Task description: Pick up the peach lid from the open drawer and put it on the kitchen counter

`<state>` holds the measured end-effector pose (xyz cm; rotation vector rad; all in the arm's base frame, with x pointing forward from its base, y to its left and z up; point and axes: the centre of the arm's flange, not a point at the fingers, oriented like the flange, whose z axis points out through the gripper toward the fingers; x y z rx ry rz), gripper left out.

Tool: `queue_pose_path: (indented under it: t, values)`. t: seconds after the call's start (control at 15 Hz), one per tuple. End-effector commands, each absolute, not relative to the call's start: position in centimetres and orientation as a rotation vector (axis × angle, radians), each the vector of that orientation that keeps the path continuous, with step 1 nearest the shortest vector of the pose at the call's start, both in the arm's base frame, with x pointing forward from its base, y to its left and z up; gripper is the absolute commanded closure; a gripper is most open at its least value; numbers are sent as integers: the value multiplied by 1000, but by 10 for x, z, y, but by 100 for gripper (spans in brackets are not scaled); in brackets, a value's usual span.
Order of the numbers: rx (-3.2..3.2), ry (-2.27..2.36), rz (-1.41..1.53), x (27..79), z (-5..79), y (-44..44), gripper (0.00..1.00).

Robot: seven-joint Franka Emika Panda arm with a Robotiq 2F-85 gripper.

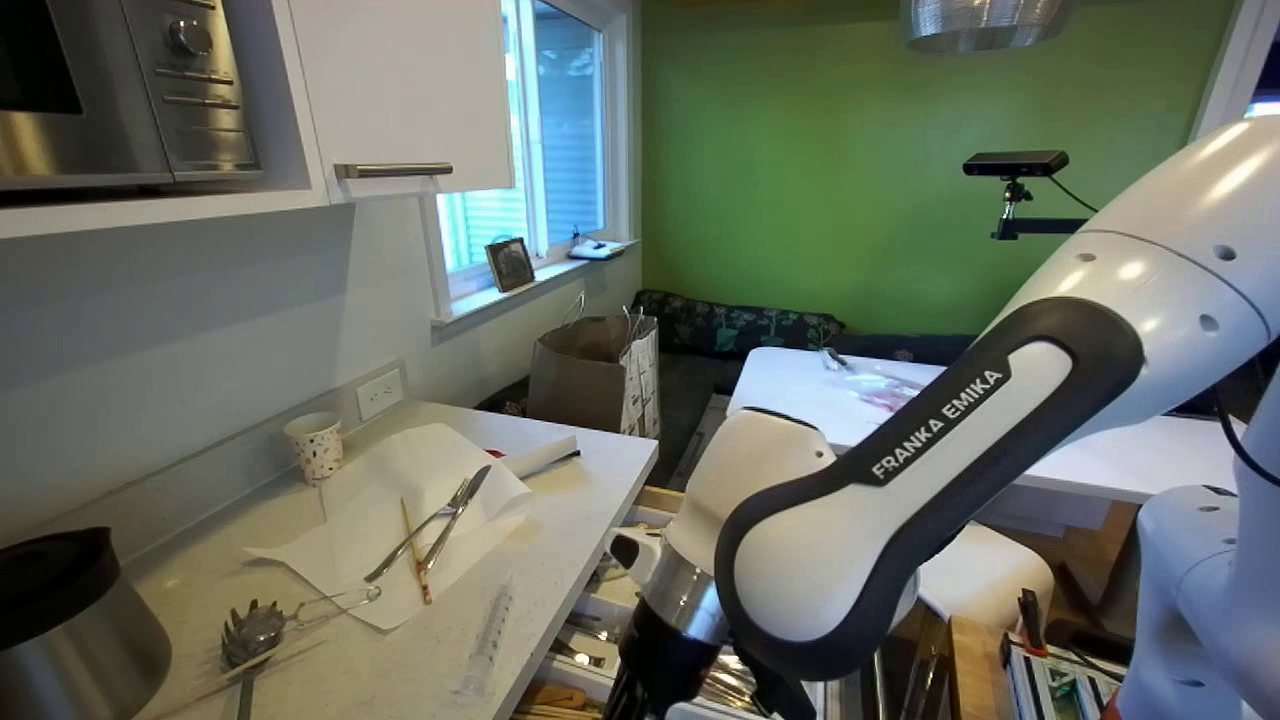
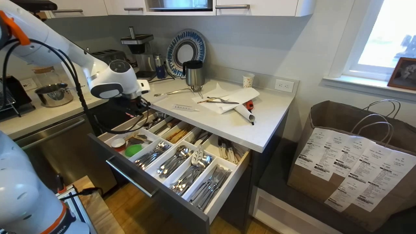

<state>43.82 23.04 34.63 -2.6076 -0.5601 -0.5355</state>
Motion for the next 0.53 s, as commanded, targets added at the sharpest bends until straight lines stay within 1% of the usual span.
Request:
queue_pose_path:
  t: [0.0, 0.27, 0.33, 0.47]
  values:
    - [-2608, -547, -560, 439, 353, 226, 88]
    - [-2610, -540, -570, 436, 355, 225, 88]
    - [-2610, -541, -569, 435, 355, 225, 97]
    - [-2570, -381, -682, 467, 367, 238, 97]
